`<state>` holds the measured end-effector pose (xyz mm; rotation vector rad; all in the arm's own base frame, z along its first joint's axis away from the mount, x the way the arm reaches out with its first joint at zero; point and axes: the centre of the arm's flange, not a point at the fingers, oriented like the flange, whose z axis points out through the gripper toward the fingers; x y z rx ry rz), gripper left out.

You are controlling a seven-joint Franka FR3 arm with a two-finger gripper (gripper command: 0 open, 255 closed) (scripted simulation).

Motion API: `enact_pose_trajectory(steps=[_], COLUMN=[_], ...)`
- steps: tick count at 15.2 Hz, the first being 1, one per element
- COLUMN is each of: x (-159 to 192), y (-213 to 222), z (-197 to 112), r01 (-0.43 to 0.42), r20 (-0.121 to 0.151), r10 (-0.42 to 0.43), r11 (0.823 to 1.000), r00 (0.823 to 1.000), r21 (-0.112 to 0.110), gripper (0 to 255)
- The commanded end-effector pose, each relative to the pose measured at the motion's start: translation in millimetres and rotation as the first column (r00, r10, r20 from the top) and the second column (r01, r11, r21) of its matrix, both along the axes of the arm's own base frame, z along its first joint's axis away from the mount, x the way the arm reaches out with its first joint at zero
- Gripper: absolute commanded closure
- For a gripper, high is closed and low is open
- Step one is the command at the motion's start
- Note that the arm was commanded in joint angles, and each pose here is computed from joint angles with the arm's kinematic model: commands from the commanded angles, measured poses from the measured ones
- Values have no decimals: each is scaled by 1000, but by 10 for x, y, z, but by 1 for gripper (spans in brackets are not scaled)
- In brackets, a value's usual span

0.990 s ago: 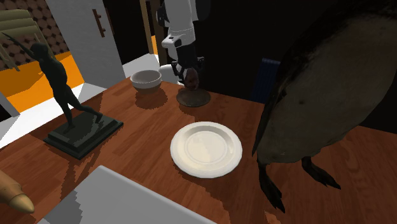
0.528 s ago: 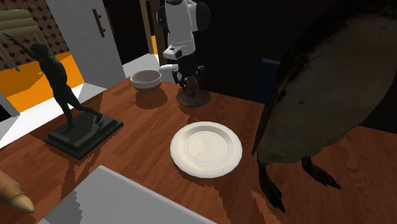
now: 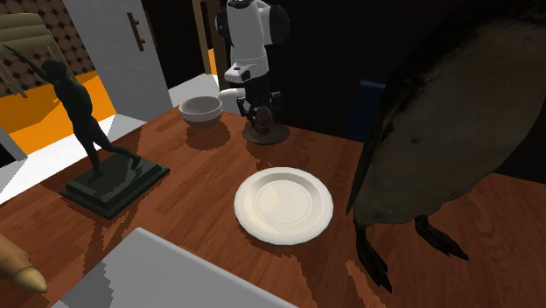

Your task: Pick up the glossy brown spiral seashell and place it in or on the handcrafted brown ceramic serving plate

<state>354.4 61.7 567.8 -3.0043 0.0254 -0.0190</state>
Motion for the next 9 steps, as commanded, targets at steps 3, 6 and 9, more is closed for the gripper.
enact_pose_trajectory(steps=[3,6,9], x=[0,-5,-5], y=[4,5,-48], z=[-29,-38,355], r01=[-1,-1,-1], r20=[-11,-11,-11], r10=[1,1,1], r11=[1000,1000,1000], r00=[1000,1000,1000], r21=[-2,-2,-2], gripper=[0,0,0])
